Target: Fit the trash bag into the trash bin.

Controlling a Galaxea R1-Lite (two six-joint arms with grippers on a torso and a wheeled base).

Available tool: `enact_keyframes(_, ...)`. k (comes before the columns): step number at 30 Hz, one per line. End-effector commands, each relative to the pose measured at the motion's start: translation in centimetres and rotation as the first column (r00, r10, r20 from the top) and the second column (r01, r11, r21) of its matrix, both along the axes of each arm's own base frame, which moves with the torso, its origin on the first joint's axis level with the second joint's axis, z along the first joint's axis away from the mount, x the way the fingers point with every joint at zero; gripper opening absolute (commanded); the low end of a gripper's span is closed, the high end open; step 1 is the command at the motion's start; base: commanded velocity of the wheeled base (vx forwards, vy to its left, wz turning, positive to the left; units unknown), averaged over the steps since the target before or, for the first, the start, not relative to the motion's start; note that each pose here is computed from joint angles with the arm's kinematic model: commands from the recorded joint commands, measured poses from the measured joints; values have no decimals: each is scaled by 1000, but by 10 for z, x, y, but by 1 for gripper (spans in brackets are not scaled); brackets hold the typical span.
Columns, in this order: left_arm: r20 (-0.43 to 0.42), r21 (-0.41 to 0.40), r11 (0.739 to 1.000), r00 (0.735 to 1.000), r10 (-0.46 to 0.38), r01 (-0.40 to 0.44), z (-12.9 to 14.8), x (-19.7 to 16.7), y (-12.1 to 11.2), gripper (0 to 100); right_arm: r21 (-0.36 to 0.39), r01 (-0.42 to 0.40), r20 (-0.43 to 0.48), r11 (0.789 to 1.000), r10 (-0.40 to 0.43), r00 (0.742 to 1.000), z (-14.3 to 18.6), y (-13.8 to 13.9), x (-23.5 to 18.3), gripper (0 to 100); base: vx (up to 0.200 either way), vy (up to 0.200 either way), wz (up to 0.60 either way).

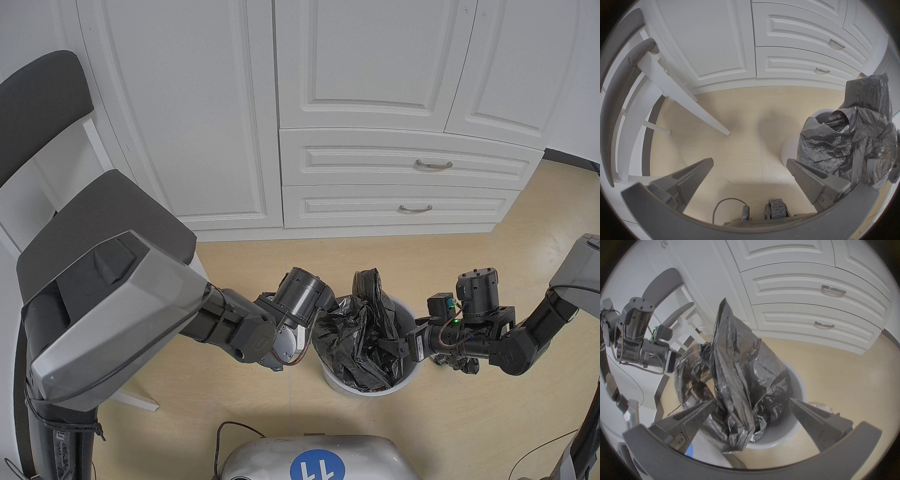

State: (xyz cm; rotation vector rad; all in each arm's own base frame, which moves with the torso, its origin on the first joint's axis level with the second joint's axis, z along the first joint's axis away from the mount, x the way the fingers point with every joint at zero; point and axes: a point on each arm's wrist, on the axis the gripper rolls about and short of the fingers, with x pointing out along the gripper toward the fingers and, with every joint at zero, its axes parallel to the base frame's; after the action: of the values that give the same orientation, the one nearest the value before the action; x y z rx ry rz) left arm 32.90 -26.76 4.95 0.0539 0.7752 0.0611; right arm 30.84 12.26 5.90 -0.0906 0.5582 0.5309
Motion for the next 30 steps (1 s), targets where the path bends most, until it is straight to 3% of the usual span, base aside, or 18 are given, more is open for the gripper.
enact_keyframes(1, -1, 1, 1000, 1000, 1, -1, -1, 0, 0, 100, -8, 8, -11, 1000, -8, 1000, -16, 2, 6, 100, 0, 0, 0)
enact_keyframes(5, -1, 1, 1000, 1000, 1, -1, -1, 0, 0, 100, -20, 39, 27, 999, -38, 999, -30, 9, 14, 100, 0, 0, 0)
enact_keyframes(6, -1, 1, 1000, 1000, 1, -1, -1, 0, 0, 100, -18, 52, 37, 998, -51, 998, -32, 10, 16, 0, 0, 0, 0)
enact_keyframes(13, -2, 3, 1000, 1000, -5, 5, -3, 0, -3, 100, 10, 72, 70, 997, -73, 995, -32, 10, 20, 0, 0, 0, 0)
enact_keyframes(20, 27, -18, 1000, 1000, -8, 9, -14, 20, -21, 100, 17, 69, 103, 997, -71, 992, -11, 5, 5, 0, 0, 0, 0)
enact_keyframes(24, 50, -11, 999, 998, -42, 43, -29, 34, -40, 100, 18, 58, 129, 998, -59, 990, 6, 1, -9, 0, 0, 0, 0)
enact_keyframes(30, 47, 8, 993, 992, -116, 116, -42, 28, -68, 100, -22, 26, 139, 999, -23, 990, 11, 1, -19, 0, 0, 0, 0)
